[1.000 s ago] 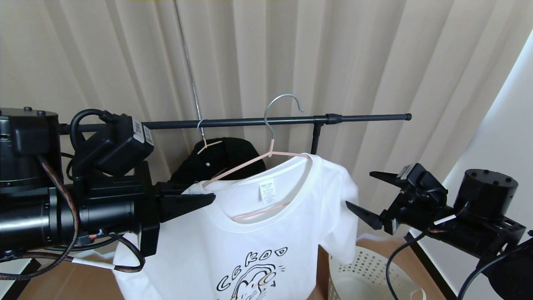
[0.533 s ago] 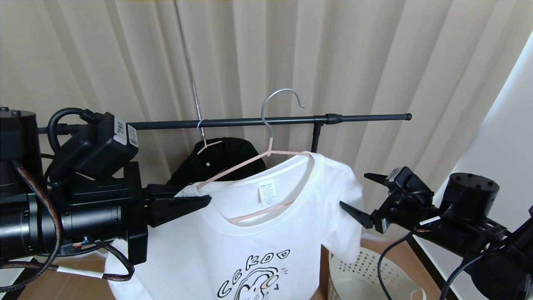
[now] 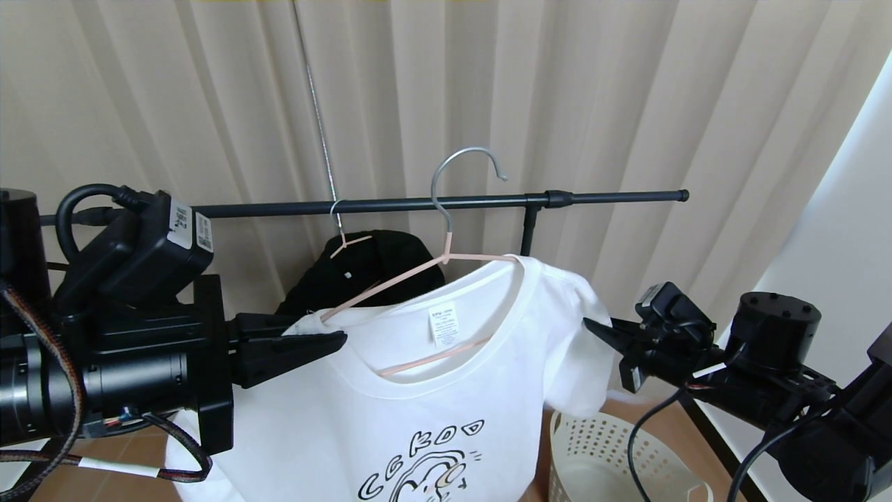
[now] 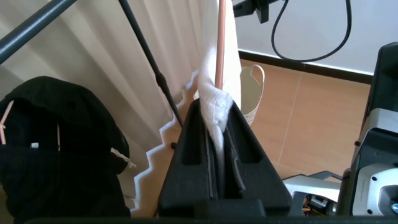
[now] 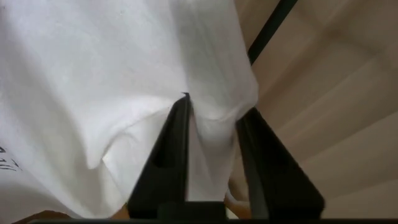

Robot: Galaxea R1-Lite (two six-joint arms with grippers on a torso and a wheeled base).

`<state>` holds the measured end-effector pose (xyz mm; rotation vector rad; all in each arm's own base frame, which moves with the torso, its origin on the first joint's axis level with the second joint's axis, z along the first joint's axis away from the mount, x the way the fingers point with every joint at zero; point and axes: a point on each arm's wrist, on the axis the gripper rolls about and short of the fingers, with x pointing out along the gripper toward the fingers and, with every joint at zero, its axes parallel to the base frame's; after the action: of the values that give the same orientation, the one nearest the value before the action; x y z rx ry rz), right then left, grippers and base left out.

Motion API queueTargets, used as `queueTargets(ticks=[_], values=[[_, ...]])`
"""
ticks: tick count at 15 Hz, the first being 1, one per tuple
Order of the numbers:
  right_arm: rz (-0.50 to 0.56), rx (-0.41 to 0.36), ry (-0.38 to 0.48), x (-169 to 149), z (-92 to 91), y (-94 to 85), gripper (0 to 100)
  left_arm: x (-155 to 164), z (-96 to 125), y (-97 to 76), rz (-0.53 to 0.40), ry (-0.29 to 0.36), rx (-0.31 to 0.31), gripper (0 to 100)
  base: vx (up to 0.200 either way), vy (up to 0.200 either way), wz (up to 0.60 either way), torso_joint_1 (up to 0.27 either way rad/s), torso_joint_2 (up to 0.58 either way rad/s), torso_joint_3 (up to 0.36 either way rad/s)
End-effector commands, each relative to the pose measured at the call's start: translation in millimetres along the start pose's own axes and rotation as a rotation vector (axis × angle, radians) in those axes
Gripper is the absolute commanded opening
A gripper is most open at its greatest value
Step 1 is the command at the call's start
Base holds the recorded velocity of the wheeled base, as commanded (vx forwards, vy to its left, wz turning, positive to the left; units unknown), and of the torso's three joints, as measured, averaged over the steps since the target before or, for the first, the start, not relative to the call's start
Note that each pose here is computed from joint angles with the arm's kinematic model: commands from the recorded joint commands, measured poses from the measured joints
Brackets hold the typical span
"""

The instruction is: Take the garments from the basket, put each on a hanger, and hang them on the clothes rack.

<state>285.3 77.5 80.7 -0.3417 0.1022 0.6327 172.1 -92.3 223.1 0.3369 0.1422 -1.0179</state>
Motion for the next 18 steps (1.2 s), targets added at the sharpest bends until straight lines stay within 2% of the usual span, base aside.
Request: queueTargets(ticks=[1, 11, 18], values=[[-0.009, -0.003, -0.007, 0.3, 1.2, -2.8, 0, -2.6, 0.4, -1.0, 0.004, -0.005, 0.003, 0, 0.000, 0.000, 0.00, 0.000, 0.00, 0.000], [-0.088, 0.056, -0.014, 0.9, -1.1, -28.8, 0, -13.1, -1.0, -7.5, 0.014, -0.017, -0.001, 0, 0.000, 0.000, 0.00, 0.000, 0.00, 0.000], [-0.094, 0.059, -0.015, 2.6, -2.0, -31.5, 0, -17.5, -2.1, -7.7, 0.029, -0.019, -0.007, 0, 0.000, 0.000, 0.00, 0.000, 0.00, 0.000]])
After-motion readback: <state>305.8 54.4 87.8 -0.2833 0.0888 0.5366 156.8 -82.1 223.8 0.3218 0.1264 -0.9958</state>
